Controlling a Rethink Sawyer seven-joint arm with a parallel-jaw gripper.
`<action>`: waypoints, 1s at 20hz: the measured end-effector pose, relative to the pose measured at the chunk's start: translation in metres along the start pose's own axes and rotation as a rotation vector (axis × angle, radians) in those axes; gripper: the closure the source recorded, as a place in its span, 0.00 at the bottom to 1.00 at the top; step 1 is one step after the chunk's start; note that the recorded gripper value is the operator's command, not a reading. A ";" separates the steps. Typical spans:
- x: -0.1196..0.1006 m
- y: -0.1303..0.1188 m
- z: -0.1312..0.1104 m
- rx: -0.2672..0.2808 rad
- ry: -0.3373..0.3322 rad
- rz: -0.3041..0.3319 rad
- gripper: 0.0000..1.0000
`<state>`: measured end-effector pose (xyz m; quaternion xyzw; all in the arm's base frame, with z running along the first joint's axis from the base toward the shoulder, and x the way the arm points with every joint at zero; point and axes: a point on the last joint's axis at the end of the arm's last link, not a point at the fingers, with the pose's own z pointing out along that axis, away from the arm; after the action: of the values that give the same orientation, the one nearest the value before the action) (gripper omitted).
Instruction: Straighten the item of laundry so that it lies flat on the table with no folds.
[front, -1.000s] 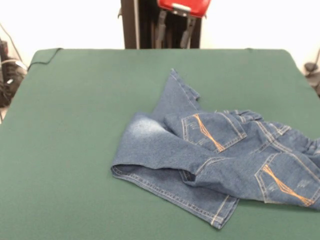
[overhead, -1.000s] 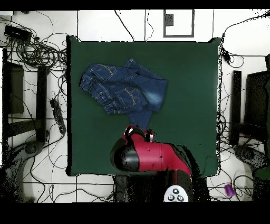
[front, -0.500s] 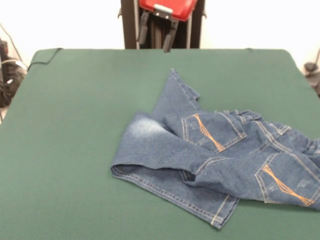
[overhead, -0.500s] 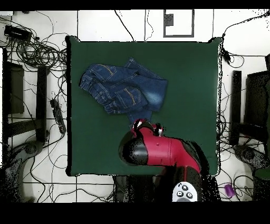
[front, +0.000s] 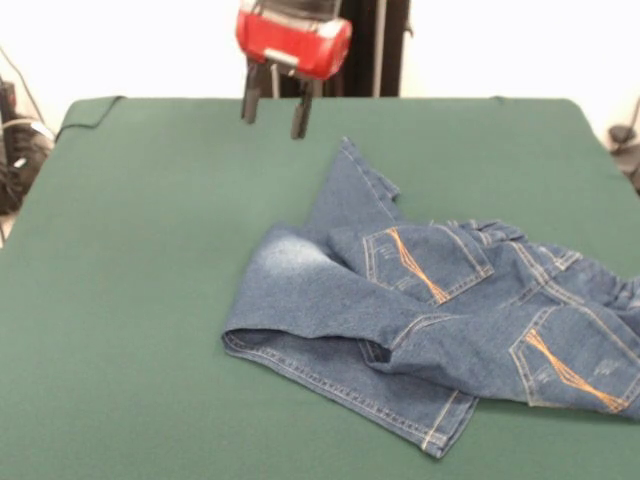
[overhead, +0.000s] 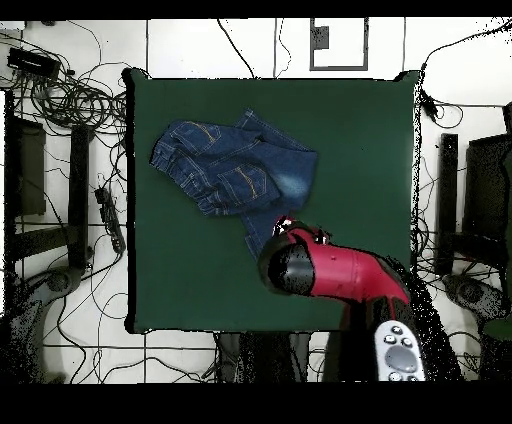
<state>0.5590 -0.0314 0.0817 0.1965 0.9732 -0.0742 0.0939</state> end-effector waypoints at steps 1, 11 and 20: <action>-0.002 -0.002 0.004 -0.007 0.006 0.009 0.00; -0.019 -0.004 0.050 -0.149 0.082 0.104 0.00; -0.026 0.040 0.040 -0.227 0.070 0.067 0.00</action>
<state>0.6042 -0.0118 0.0439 0.2196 0.9709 0.0463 0.0837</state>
